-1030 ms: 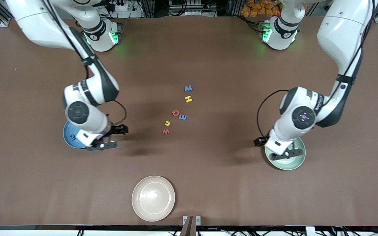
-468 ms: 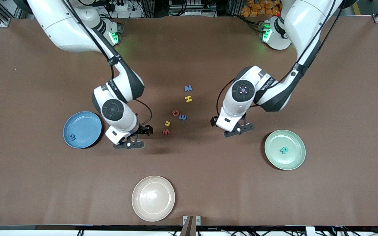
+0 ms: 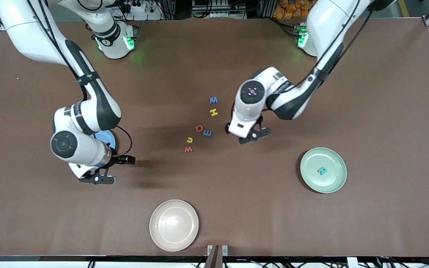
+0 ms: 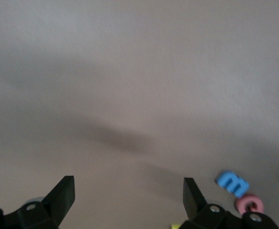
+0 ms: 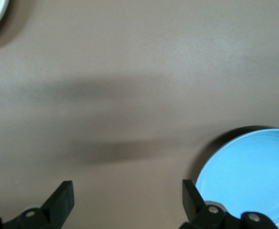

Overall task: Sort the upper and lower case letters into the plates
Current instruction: 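Release the blue e on the blue plate with the right gripper, then move the left gripper over the pink Q among the letters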

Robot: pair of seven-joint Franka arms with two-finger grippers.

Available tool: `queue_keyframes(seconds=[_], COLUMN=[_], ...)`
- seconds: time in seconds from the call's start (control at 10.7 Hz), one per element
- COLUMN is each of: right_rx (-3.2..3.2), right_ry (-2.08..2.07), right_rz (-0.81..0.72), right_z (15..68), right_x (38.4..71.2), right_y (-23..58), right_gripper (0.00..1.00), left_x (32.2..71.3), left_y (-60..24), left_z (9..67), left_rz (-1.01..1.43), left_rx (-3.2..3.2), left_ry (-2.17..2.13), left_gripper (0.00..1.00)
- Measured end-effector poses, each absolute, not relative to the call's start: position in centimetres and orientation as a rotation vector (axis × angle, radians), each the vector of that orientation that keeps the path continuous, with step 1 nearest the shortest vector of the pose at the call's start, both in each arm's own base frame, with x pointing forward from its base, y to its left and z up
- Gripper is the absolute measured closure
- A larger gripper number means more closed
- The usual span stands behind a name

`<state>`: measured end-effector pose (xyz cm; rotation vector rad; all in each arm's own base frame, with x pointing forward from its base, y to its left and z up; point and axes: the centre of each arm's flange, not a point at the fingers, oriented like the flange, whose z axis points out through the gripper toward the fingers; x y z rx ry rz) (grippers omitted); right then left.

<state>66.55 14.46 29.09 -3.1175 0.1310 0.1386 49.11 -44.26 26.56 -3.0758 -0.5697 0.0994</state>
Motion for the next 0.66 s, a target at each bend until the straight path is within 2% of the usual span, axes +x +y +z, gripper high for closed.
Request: queue_keyframes(seconds=[0.66], right_rx=[-3.116], right_ry=[0.059], right_rz=[0.177], right_z=[29.0], right_x=[65.4], right_y=[18.0], right_gripper=[0.0], left_x=[46.0], left_y=[-48.9], left_z=[25.3], left_rz=[0.086], left_rx=[-3.091], left_ry=[-0.852], left_gripper=[0.0])
